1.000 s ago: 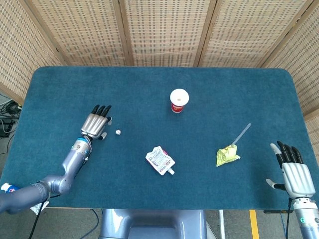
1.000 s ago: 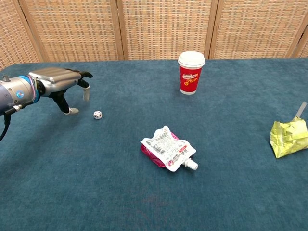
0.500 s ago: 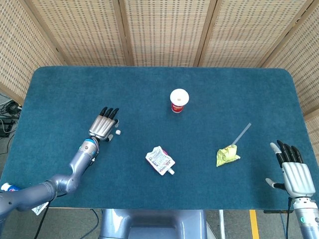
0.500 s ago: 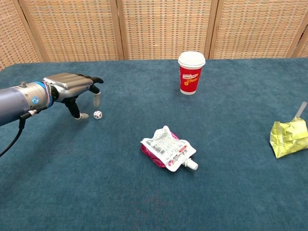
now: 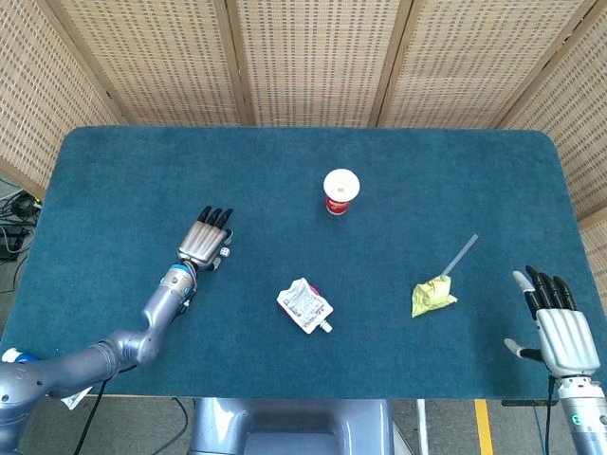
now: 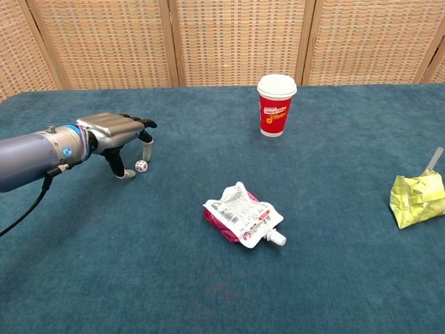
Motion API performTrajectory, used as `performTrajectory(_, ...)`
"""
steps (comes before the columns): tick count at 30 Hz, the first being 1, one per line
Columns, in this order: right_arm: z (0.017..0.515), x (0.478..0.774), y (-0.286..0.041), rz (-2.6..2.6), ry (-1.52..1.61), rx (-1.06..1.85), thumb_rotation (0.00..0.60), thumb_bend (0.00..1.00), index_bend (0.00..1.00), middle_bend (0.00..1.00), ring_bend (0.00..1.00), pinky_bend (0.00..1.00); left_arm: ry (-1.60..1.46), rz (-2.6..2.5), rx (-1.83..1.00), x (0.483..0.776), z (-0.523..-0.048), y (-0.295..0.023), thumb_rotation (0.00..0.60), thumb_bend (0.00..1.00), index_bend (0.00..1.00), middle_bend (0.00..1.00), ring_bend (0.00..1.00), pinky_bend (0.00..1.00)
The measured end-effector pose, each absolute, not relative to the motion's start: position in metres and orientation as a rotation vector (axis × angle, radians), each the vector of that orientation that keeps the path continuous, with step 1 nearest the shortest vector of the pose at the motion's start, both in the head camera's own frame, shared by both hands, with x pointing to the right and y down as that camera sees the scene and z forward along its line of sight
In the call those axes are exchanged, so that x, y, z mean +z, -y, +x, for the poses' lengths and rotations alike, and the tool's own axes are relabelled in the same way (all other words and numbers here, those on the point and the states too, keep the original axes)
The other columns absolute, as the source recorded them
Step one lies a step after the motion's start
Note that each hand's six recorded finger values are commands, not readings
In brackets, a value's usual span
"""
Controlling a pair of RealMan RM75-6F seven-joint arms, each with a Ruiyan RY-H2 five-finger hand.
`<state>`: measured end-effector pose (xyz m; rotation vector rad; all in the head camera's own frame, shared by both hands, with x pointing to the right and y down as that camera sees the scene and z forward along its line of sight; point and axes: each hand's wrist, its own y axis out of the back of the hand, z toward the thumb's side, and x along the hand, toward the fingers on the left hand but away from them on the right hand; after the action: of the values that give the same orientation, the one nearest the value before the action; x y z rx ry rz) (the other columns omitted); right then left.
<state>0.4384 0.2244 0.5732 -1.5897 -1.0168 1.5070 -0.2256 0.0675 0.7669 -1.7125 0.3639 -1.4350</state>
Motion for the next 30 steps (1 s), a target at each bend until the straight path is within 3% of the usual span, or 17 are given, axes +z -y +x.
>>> performTrajectory(7,0.434,0.569,-0.224,-1.597,1.028,1.462,0.6,0.0,0.0,0.0,0.0,0.0,-0.345,-1.718,-1.433,0.773,-0.219,-0.071,0.6,0.42,0.52,0.0,0.0,0.0)
performTrajectory(17,0.431,0.57,-0.226,-1.603,1.019,1.452,0.6,0.0,0.0,0.0,0.0,0.0,-0.386,-1.726,-1.411,0.768,-0.22,-0.071,0.6,0.42,0.53,0.0,0.0,0.0)
performTrajectory(30,0.429,0.562,-0.227,-1.608,1.038,1.422,0.6,0.0,0.0,0.0,0.0,0.0,-0.491,-1.743,-1.284,0.719,-0.217,-0.064,0.6,0.42,0.52,0.0,0.0,0.0)
